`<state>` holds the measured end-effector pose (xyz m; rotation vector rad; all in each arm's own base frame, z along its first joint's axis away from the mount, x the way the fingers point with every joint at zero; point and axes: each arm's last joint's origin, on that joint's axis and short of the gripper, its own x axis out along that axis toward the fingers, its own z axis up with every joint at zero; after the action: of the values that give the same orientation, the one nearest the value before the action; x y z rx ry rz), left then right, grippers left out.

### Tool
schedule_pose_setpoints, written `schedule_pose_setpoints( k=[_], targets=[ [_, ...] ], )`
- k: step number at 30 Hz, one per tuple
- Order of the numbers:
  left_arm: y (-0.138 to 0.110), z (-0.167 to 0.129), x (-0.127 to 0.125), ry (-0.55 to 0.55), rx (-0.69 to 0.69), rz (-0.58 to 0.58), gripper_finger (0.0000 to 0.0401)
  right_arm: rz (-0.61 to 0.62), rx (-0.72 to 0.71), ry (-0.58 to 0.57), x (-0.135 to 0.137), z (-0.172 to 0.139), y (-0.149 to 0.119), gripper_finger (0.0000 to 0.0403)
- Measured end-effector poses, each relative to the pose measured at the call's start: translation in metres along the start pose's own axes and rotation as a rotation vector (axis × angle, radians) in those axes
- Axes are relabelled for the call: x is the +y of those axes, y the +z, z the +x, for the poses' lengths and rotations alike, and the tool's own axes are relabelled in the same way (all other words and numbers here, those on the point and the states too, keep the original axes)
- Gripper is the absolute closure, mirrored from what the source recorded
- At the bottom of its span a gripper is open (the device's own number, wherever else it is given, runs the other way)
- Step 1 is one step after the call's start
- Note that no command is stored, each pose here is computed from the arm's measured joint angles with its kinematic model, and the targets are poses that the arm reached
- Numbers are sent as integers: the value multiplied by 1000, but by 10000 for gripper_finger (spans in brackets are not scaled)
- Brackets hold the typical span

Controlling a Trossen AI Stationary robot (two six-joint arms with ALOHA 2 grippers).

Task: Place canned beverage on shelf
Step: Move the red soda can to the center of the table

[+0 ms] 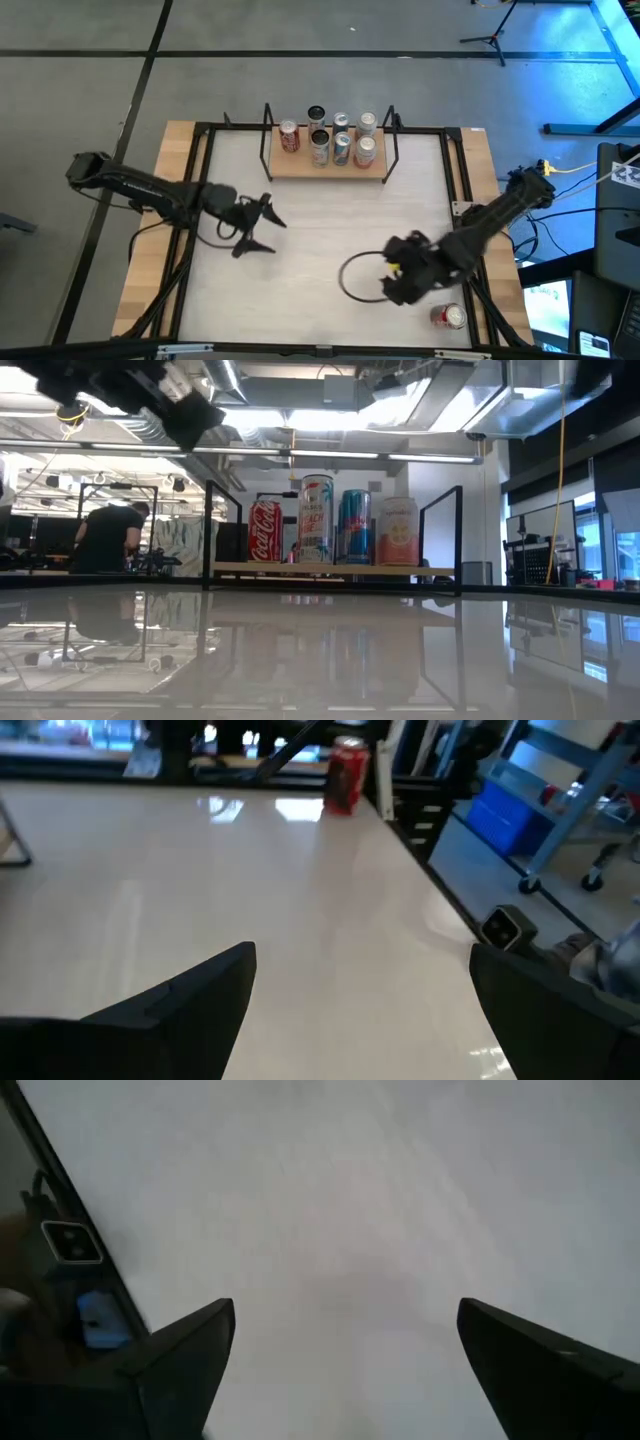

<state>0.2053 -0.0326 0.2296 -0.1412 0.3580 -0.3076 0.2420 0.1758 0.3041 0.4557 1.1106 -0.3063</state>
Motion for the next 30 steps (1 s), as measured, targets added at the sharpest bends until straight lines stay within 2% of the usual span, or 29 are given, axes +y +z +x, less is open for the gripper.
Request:
schedule_pose_setpoints(
  k=[3, 7, 11, 16, 21, 27, 30],
  targets=[
    [-10, 6, -12, -5, -49, 33, 44, 127, 42, -22, 4, -17, -16, 23],
    [-16, 12, -22, 19, -102, 55, 44, 307, 176, -69, 6, -25, -44, 23],
    [-22, 15, -25, 56, -77, 66, 44, 470, 327, -148, 6, -31, -70, 23],
    [-25, 18, -27, 83, -65, 72, 44, 607, 424, -235, 8, -38, -94, 23],
    [-24, 18, -27, 83, -72, 72, 44, 624, 560, -313, 15, -35, -112, 23],
    [-24, 18, -27, 82, -75, 72, 44, 577, 509, -327, 20, -28, -124, 23],
    [-23, 18, -27, 81, -81, 71, 44, 512, 517, -343, 24, -18, -128, 23]
  ],
)
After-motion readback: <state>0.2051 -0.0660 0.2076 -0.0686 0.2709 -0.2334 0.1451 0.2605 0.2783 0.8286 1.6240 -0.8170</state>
